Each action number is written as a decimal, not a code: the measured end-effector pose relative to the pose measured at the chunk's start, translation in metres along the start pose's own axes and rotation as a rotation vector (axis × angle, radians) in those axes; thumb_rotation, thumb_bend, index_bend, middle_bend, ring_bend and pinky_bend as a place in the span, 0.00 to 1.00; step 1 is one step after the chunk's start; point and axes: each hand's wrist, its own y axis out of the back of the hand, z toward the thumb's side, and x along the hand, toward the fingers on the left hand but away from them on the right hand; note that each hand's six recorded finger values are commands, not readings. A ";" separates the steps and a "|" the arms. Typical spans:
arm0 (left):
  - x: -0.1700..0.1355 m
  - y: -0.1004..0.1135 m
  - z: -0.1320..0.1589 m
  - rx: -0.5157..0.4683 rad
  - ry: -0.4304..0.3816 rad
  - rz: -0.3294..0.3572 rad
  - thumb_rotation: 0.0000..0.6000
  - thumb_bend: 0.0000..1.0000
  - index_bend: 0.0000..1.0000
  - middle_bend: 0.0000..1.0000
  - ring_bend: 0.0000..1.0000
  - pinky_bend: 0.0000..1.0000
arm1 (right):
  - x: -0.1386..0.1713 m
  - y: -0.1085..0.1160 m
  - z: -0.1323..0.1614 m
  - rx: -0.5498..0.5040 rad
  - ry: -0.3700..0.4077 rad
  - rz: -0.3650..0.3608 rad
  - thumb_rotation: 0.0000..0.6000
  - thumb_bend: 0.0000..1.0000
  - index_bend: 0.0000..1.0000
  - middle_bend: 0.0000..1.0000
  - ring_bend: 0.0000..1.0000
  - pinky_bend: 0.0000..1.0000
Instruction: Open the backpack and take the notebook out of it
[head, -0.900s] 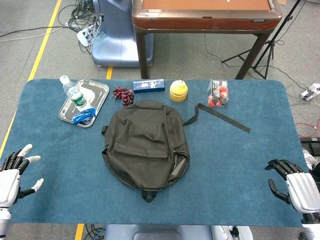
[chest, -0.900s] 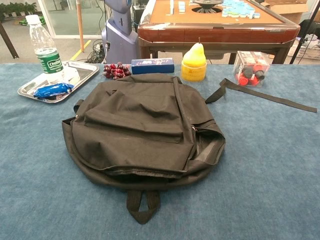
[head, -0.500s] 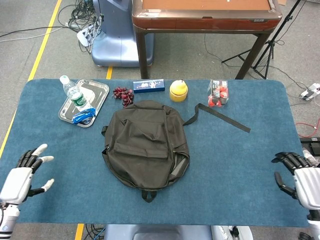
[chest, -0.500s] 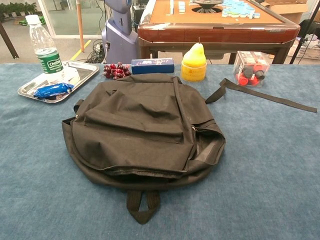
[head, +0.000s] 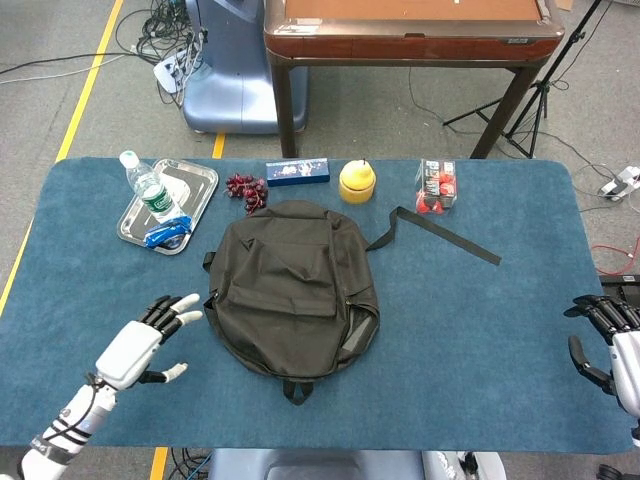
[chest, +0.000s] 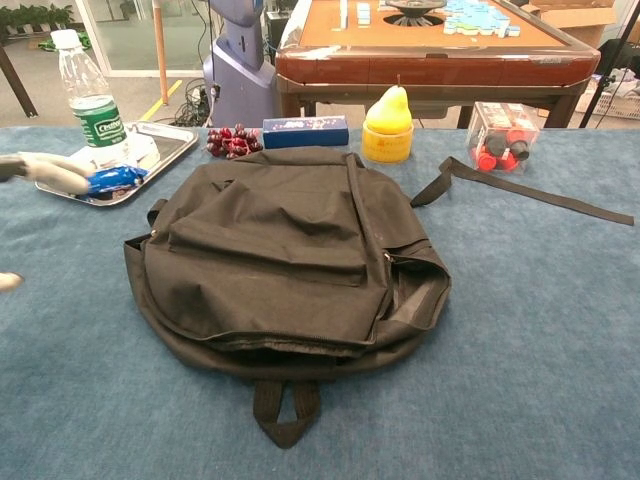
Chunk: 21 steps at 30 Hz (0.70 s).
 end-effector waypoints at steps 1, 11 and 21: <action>0.004 -0.004 0.003 0.001 -0.017 -0.009 1.00 0.24 0.15 0.04 0.02 0.01 | 0.000 0.000 0.000 0.000 -0.002 -0.001 1.00 0.46 0.39 0.30 0.24 0.33; 0.048 -0.049 0.038 0.005 -0.145 -0.082 1.00 0.24 0.14 0.04 0.02 0.01 | 0.005 -0.001 -0.003 -0.001 -0.020 0.002 1.00 0.46 0.37 0.30 0.23 0.33; 0.085 -0.080 0.055 -0.011 -0.167 -0.106 1.00 0.24 0.15 0.03 0.02 0.01 | 0.010 0.000 -0.011 -0.002 -0.044 0.002 1.00 0.46 0.37 0.30 0.23 0.33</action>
